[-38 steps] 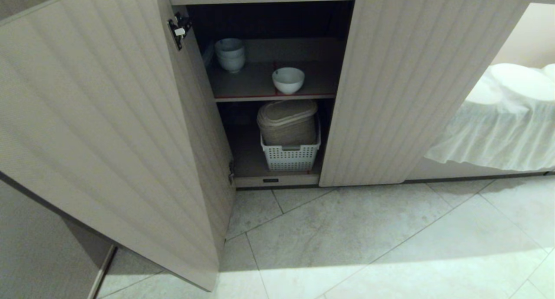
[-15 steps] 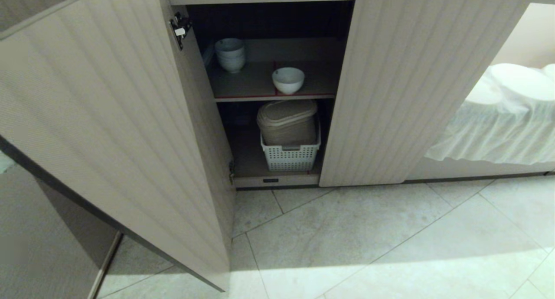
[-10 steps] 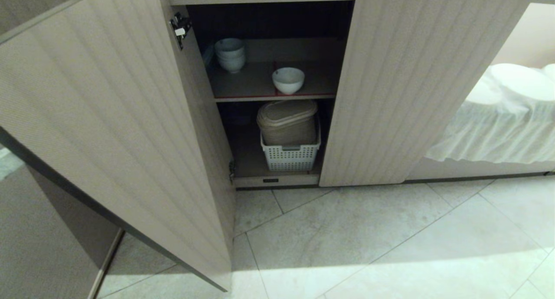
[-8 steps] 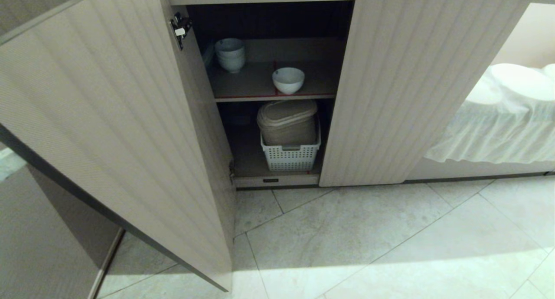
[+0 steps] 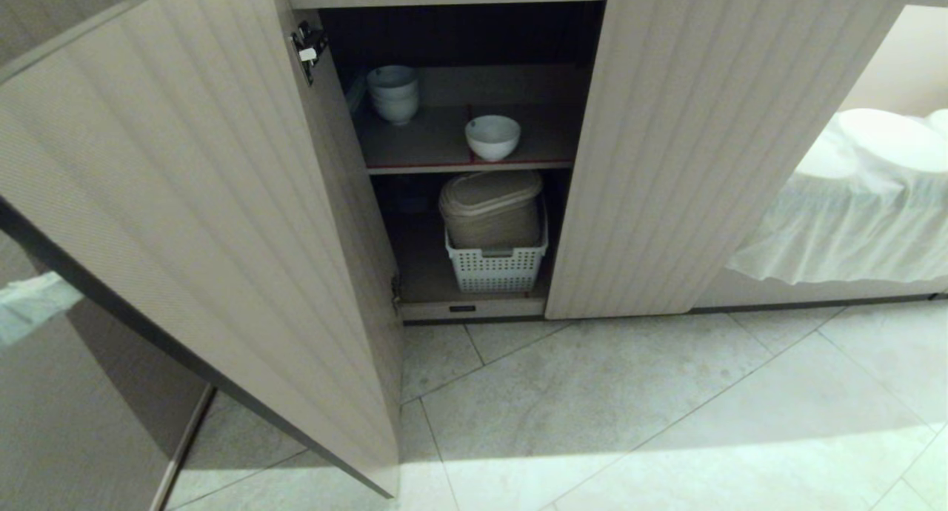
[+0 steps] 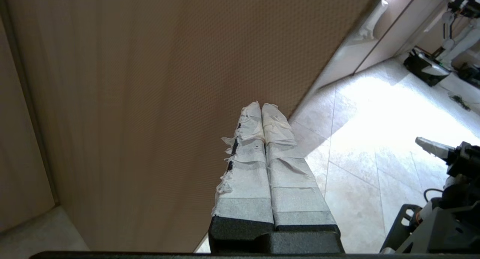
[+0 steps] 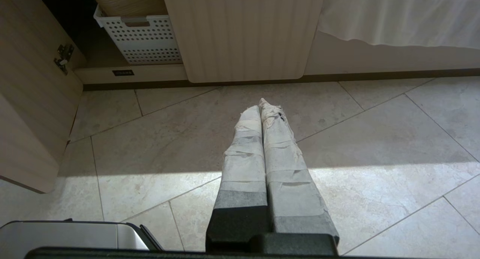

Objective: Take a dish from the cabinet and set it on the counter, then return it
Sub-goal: Close the cabinet door

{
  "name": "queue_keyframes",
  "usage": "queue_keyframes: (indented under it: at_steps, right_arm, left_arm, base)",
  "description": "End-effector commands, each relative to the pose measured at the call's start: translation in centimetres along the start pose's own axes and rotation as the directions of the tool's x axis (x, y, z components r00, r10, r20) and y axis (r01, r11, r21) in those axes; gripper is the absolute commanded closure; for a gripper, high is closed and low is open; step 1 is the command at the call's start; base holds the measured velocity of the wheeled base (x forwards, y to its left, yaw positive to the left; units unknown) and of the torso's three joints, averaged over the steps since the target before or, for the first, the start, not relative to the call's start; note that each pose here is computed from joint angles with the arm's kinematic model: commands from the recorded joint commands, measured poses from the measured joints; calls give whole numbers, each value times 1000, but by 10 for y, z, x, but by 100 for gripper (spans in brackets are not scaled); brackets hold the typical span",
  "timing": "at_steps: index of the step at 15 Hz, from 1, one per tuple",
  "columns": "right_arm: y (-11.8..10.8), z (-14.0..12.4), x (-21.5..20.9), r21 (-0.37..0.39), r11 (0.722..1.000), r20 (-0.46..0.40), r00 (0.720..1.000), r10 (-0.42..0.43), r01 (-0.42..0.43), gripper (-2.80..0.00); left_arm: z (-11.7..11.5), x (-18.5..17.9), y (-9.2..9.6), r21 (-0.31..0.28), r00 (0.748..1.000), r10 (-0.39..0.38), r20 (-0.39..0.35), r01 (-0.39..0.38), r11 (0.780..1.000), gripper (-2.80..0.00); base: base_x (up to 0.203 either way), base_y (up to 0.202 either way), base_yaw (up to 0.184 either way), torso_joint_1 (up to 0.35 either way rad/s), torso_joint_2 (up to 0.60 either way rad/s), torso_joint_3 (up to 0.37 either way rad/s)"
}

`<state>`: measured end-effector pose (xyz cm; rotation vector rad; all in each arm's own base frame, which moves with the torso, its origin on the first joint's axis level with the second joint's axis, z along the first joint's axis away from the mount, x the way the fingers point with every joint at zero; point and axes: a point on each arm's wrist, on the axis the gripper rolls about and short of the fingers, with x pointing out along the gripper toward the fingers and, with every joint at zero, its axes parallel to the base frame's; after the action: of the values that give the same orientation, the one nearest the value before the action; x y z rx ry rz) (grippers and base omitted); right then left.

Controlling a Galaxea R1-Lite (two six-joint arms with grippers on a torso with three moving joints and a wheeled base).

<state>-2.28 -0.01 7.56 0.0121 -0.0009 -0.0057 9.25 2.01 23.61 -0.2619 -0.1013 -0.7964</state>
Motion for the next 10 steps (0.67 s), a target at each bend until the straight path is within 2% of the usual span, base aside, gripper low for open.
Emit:
queue_keyframes:
  at_steps: [1,6,10]
  right_arm:
    - [0,0,0,0,1000,-1,1000,1,-1,0]
    - [0,0,0,0,1000,0,1000,1,-1,0]
    - [0,0,0,0,1000,1,1000,0,0,0]
  left_arm:
    - [-2,3,9,-34,1000,-5,-15,4,999,0]
    - [-7,11,19,-82,999,-33,-39,30,996,0]
    - [-5,34,36,-62,991,-105,-78,100,993,0]
  base:
    - [0,0,0,0,0,0]
    - [0,0,0,0,0,0]
    - [0,0,0,0,0,0]
